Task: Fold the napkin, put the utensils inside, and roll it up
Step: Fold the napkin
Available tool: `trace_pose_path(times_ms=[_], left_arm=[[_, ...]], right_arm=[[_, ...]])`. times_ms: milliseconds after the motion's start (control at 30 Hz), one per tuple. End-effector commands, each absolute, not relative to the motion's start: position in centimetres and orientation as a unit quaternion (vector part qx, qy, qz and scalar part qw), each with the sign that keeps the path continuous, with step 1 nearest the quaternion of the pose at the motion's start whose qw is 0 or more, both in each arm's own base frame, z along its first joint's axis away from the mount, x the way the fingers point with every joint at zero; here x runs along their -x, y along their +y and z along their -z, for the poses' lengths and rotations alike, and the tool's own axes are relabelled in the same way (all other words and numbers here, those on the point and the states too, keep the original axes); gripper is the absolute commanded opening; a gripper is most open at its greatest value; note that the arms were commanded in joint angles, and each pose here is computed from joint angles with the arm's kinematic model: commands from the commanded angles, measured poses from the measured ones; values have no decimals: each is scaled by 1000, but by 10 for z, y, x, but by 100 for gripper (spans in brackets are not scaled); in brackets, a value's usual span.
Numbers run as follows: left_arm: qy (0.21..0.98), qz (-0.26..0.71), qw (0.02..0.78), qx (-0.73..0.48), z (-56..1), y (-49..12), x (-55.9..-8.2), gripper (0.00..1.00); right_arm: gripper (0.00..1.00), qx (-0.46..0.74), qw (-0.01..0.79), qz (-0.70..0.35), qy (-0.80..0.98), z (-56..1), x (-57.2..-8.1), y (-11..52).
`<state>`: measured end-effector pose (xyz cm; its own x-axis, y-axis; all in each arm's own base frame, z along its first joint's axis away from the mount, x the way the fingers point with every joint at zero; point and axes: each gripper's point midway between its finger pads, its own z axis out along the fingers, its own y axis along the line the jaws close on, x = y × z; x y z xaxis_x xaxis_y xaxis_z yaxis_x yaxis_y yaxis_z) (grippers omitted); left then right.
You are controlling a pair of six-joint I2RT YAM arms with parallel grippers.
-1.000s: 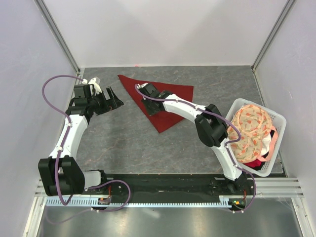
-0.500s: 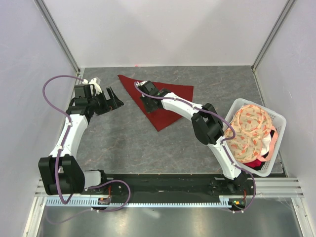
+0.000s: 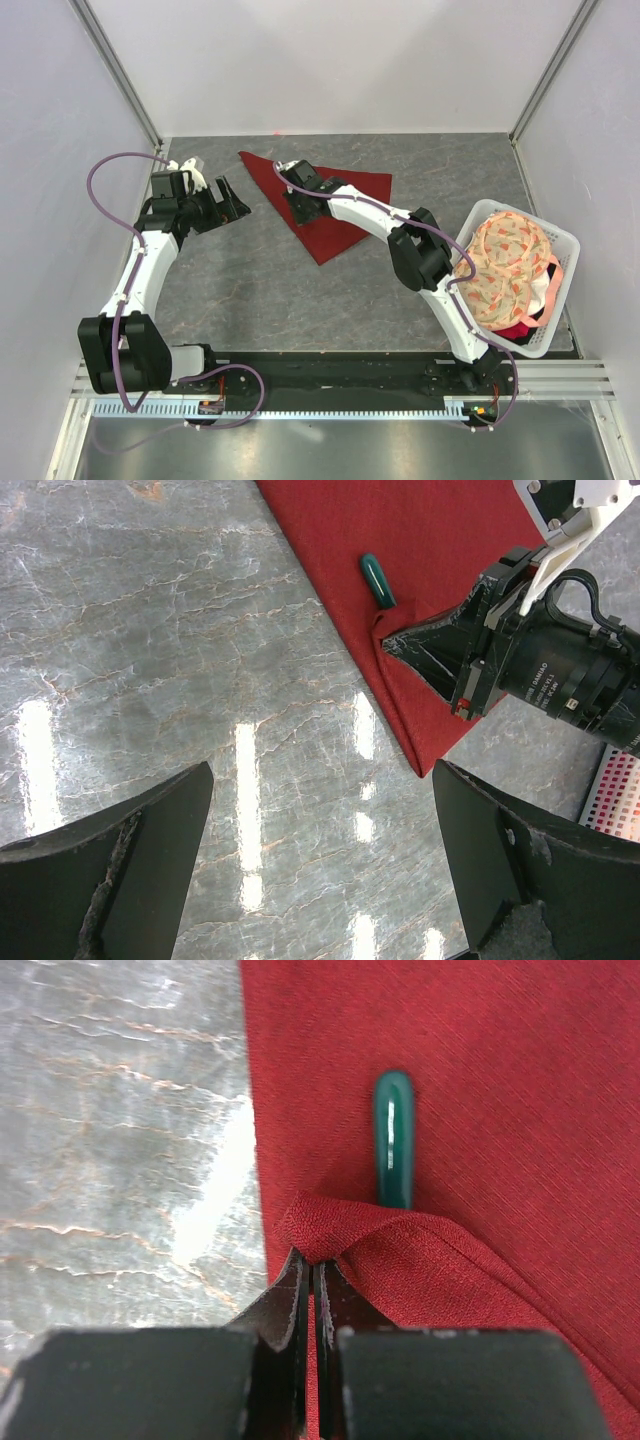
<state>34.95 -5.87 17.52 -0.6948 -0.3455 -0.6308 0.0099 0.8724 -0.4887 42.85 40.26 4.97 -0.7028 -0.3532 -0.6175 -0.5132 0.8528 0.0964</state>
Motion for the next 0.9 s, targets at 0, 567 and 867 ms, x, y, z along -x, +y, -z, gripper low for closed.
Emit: trace_pose_path(times_ms=[0,567,867], left_arm=[[882,244,394,90,-184,-62,-355,98],[883,241,391,93,-181,-61,-356,98],[886,248,379,97,-174,-63,-360,98]], right_arm=[[2,249,320,-167,899,-61,-435,422],[66,246,384,-199,867,-143,-436,424],[58,267,353,-196,875,-121,-404,407]])
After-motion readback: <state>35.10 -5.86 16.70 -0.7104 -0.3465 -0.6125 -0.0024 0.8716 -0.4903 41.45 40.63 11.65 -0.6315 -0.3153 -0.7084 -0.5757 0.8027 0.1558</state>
